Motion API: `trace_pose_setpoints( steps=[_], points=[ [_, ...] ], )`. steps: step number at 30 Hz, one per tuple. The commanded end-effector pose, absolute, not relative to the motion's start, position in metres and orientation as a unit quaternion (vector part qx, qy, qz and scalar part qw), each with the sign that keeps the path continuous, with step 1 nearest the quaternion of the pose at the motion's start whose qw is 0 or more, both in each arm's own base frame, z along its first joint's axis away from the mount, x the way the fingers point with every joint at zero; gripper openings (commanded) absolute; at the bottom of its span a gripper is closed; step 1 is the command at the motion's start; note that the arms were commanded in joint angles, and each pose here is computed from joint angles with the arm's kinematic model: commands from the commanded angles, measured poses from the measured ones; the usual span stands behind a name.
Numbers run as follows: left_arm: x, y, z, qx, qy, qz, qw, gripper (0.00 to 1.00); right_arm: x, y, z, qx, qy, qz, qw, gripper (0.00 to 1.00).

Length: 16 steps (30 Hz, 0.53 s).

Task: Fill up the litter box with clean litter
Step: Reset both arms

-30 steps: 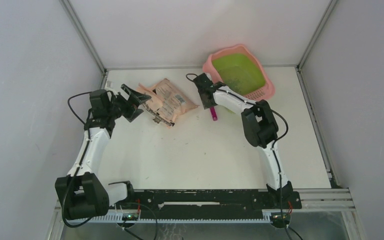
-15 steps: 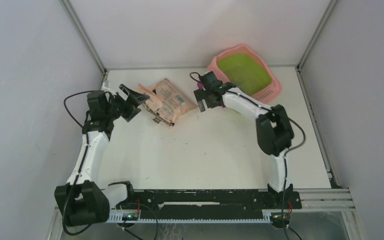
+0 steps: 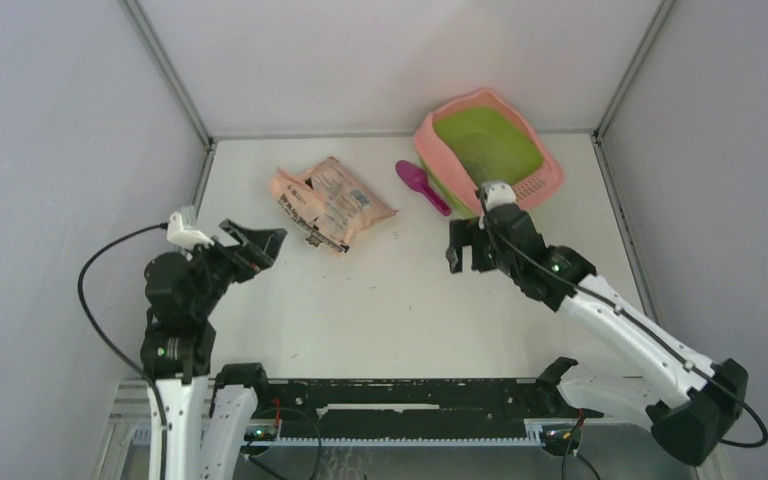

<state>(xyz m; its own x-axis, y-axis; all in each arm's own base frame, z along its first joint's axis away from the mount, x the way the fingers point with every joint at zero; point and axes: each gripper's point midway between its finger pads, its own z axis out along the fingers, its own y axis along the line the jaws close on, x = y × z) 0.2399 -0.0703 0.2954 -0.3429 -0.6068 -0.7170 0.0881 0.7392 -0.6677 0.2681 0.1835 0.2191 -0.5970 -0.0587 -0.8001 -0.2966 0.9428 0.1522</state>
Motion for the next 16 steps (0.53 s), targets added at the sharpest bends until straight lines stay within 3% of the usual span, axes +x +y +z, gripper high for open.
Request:
trace_pose_setpoints(
  steps=[1,7,16],
  points=[
    [0.214,-0.057,0.259,-0.174,0.779,-0.249,0.548,1.00,0.229,0.146,0.216,-0.025,0.881,0.145,0.450,0.99],
    [0.183,-0.046,0.252,-0.184,0.765,-0.227,0.574,1.00,0.200,0.100,0.240,0.068,0.833,0.177,0.519,0.99],
    [0.166,-0.053,0.247,-0.184,0.757,-0.251,0.574,1.00,0.188,0.087,0.226,0.099,0.833,0.179,0.515,0.99]
  ],
)
